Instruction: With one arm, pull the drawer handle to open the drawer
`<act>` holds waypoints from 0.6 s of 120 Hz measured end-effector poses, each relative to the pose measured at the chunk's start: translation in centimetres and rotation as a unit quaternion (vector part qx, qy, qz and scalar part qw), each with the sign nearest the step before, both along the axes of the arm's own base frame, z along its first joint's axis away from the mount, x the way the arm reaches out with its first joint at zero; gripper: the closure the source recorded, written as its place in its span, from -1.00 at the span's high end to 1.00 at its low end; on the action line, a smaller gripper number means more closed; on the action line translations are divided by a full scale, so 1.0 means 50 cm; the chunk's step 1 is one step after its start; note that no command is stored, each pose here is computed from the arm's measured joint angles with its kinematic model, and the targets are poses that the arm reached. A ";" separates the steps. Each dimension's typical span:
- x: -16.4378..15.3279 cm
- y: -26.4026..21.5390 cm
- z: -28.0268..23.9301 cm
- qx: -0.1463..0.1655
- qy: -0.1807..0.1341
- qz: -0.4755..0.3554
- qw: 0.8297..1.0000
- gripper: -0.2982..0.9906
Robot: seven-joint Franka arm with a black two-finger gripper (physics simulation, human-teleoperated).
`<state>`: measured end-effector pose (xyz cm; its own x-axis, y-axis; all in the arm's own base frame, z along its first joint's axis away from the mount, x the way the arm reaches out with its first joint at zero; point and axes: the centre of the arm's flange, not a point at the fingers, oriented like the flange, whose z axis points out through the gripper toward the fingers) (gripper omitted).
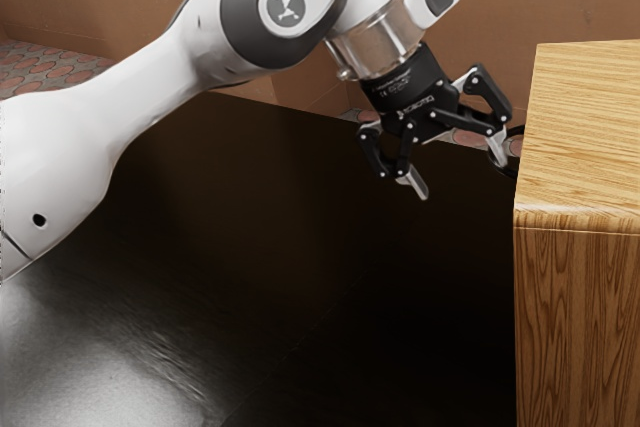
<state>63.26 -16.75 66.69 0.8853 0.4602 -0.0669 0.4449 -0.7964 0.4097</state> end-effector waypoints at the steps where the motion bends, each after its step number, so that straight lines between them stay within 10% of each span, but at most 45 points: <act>1: 0.000 0.000 -0.001 0.000 0.000 0.000 1.000 0.54; 72: 0.013 0.027 -0.021 0.007 -0.002 0.001 1.000 0.53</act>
<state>63.92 -15.39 65.66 0.8842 0.4636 -0.0567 0.4456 -0.8011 0.3996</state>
